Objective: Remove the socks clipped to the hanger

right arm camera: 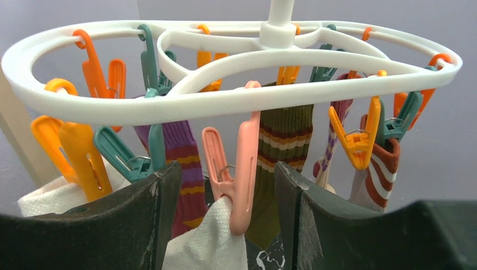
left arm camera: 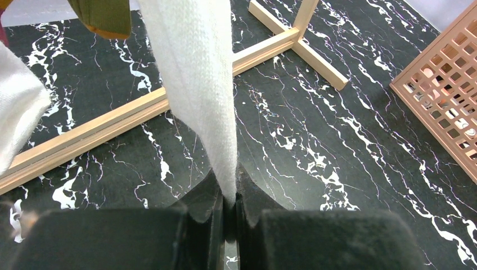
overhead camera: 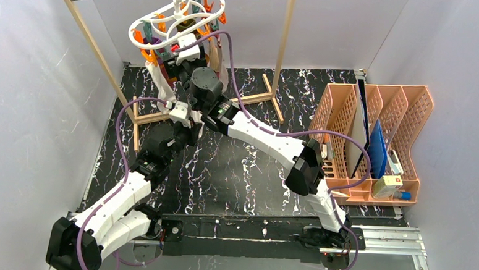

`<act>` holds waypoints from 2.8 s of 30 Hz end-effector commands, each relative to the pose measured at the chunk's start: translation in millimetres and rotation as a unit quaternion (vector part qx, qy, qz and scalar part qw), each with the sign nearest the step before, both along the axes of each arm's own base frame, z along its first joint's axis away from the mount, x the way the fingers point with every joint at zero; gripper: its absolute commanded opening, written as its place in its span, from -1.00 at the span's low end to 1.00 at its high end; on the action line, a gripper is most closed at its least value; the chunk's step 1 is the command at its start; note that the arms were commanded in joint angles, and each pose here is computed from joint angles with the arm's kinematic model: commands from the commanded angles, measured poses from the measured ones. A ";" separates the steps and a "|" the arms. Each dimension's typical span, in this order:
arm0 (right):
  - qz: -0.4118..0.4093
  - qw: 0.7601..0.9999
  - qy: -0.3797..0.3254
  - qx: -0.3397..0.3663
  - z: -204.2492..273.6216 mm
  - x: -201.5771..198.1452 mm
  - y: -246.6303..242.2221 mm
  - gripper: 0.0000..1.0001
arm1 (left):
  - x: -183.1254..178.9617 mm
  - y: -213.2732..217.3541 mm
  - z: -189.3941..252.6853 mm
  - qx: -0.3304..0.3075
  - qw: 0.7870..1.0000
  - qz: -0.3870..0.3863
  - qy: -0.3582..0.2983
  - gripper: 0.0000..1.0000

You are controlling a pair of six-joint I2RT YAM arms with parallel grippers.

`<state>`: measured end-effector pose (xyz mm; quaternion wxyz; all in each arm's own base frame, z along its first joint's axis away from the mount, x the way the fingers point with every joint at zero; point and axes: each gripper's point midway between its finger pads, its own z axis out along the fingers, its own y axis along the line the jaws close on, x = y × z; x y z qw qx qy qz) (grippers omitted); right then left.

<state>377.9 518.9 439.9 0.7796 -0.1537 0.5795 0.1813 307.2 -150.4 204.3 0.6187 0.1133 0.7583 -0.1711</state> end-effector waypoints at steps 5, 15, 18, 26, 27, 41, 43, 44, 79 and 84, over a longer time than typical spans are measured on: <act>-0.030 0.997 -0.048 0.055 47.1 -1.2 -18.8 0.38 | -4.6 -3.4 -6.7 0.015 1.000 -0.011 0.016 -1.00; -0.034 0.996 -0.057 0.058 48.9 3.2 -19.1 0.38 | -4.6 -4.1 -7.6 0.016 1.000 -0.012 0.018 -1.00; -0.034 0.996 -0.055 0.058 47.0 7.0 -20.0 0.38 | -5.0 -4.4 -8.2 0.017 1.000 -0.013 0.018 -1.00; -0.032 0.997 -0.048 0.060 43.5 12.9 -21.4 -0.12 | -4.9 -4.8 -9.4 0.019 1.000 -0.013 0.020 -1.00; -0.032 0.997 -0.047 0.060 42.6 13.1 -21.1 -0.17 | -5.1 -5.3 -9.5 0.019 1.000 -0.014 0.020 -1.00; -0.033 0.997 -0.038 0.055 35.7 14.3 -25.6 -0.04 | -5.1 -6.3 -11.8 0.021 0.999 -0.015 0.025 -1.00; -0.028 0.998 -0.036 0.053 34.2 11.7 -27.0 0.09 | -5.4 -6.9 -13.5 0.024 0.999 -0.015 0.031 -1.00; -0.024 0.998 -0.036 0.051 34.3 10.0 -27.6 0.24 | -5.7 -7.1 -15.6 0.027 0.999 -0.015 0.038 -0.78; -0.014 0.995 0.067 0.075 -1.2 -119.5 -249.8 0.92 | 62.1 -41.1 33.2 -0.007 0.999 -0.008 -0.047 0.88; -0.015 0.995 0.069 0.070 -3.5 -122.5 -256.5 0.92 | 97.3 -52.0 38.7 -0.008 0.998 0.010 -0.067 0.87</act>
